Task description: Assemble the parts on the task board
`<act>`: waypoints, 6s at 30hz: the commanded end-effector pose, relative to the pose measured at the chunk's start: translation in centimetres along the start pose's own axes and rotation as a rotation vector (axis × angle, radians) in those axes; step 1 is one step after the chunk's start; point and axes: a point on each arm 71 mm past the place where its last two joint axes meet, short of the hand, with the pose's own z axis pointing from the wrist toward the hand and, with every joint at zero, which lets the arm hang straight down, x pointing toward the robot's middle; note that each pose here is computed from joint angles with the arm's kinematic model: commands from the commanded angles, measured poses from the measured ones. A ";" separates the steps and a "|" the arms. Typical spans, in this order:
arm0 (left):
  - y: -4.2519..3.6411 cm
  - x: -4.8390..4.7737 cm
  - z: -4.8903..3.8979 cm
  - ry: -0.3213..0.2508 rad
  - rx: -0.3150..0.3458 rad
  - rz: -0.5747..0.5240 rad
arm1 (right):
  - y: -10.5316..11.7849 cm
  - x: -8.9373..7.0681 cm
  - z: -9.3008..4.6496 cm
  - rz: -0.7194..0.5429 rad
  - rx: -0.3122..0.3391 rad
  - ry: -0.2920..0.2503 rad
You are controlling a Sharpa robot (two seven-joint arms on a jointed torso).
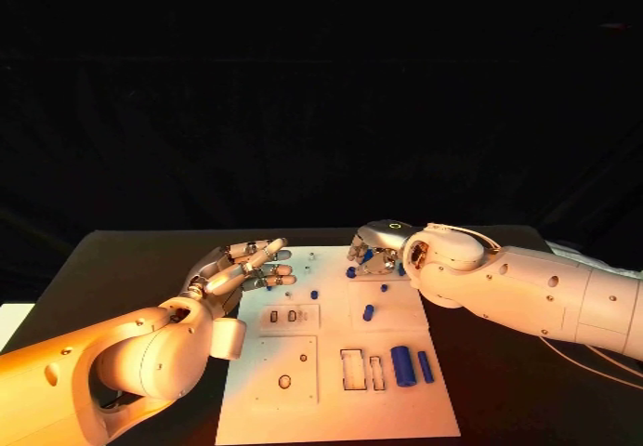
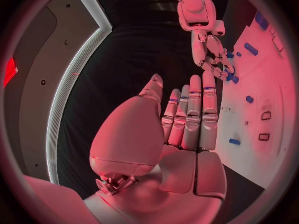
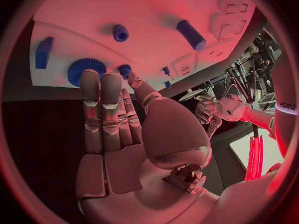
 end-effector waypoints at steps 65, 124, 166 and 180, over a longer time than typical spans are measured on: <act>-0.64 -0.16 -0.17 0.014 0.005 -0.007 | 3.8 -1.6 3.6 0.011 -0.058 -0.245; -2.06 -0.32 0.40 0.016 0.026 0.008 | 4.3 -1.2 4.4 -0.007 -0.060 -0.228; -2.01 -1.54 0.85 0.002 0.024 0.004 | -4.2 -2.1 -1.3 0.144 0.258 -0.004; -2.01 -1.56 0.82 0.002 0.024 0.004 | -3.9 -1.4 -0.7 0.115 0.260 0.029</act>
